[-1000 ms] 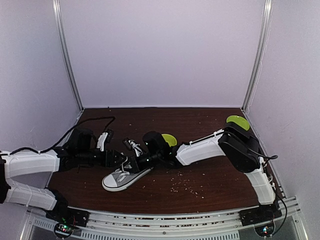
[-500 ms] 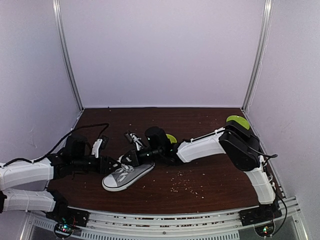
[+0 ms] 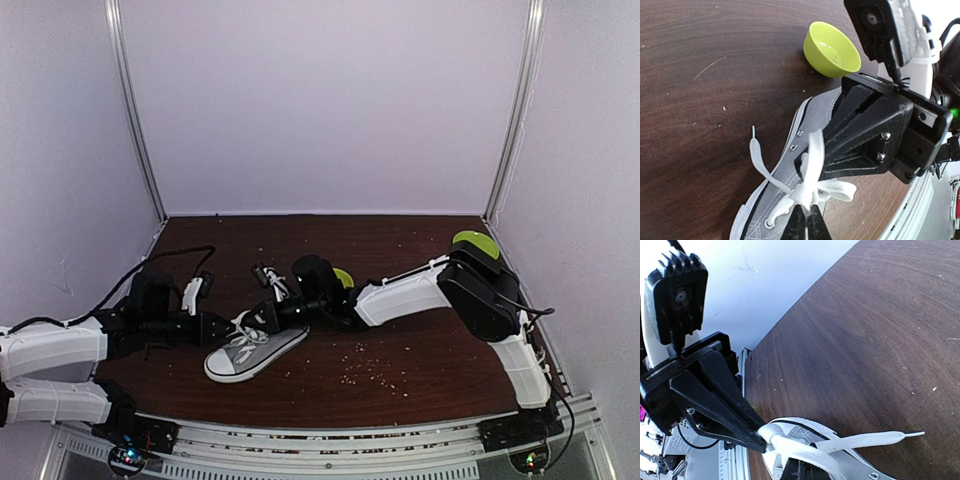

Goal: Tie the shoes

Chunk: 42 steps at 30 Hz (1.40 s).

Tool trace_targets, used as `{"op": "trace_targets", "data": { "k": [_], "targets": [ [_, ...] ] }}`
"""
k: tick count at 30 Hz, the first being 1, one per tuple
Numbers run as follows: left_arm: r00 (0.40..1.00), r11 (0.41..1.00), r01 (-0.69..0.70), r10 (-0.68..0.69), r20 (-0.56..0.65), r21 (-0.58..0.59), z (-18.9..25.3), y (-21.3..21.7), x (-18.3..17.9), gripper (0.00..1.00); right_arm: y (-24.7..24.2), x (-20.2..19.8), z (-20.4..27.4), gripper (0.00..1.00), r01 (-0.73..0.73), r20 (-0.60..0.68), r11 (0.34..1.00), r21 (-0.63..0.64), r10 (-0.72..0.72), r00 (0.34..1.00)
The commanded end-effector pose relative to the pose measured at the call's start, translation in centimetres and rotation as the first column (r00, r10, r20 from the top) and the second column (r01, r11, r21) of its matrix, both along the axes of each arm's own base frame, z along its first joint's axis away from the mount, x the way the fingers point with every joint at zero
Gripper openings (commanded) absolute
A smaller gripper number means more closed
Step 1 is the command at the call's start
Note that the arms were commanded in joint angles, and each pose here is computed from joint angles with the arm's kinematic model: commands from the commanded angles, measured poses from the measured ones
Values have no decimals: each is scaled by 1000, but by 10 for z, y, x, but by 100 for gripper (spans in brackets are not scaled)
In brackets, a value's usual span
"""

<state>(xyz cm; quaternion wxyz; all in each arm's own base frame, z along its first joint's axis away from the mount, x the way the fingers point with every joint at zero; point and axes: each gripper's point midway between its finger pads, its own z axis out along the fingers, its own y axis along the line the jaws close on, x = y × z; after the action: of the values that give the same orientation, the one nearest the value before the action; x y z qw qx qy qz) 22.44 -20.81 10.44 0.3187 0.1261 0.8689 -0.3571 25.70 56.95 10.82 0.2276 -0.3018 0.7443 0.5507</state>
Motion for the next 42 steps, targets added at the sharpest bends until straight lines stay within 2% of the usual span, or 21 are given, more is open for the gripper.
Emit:
{"op": "trace_targets", "data": {
  "k": [1, 11, 15, 21, 26, 32, 35, 42],
  "targets": [
    [998, 1000, 8, -6, 65, -28, 12, -2, 6, 0, -3, 11, 17, 0, 45, 57, 999, 25, -46, 997],
    [997, 999, 31, -28, 74, -37, 17, -8, 9, 0, -5, 24, -2, 0, 141, 178, 983, -114, -120, 977],
    [997, 999, 35, -32, 69, -36, 19, -9, 10, 0, -6, 31, 10, 0, 208, 228, 974, -92, -183, 956],
    [999, 1000, 4, -4, 35, 4, 12, -5, 13, 0, -6, 28, 29, 0, 220, 213, 975, -43, -206, 955],
    [999, 998, 37, -35, 30, -46, 15, -12, 9, 0, -6, 30, 31, 1, 253, 212, 967, -36, -240, 948],
    [1000, 999, 18, -17, 22, -40, 13, -10, 11, 0, -8, 28, 6, 14, 259, 188, 960, -108, -236, 953],
    [999, 999, -32, 32, 13, -3, 9, -2, 15, 0, -16, 21, 12, 26, 226, 202, 966, -123, -199, 959],
    [999, 999, -51, 51, -1, 20, 5, 2, 16, 0, -42, -3, 37, 44, 90, 210, 987, -135, -60, 976]
  ]
}}
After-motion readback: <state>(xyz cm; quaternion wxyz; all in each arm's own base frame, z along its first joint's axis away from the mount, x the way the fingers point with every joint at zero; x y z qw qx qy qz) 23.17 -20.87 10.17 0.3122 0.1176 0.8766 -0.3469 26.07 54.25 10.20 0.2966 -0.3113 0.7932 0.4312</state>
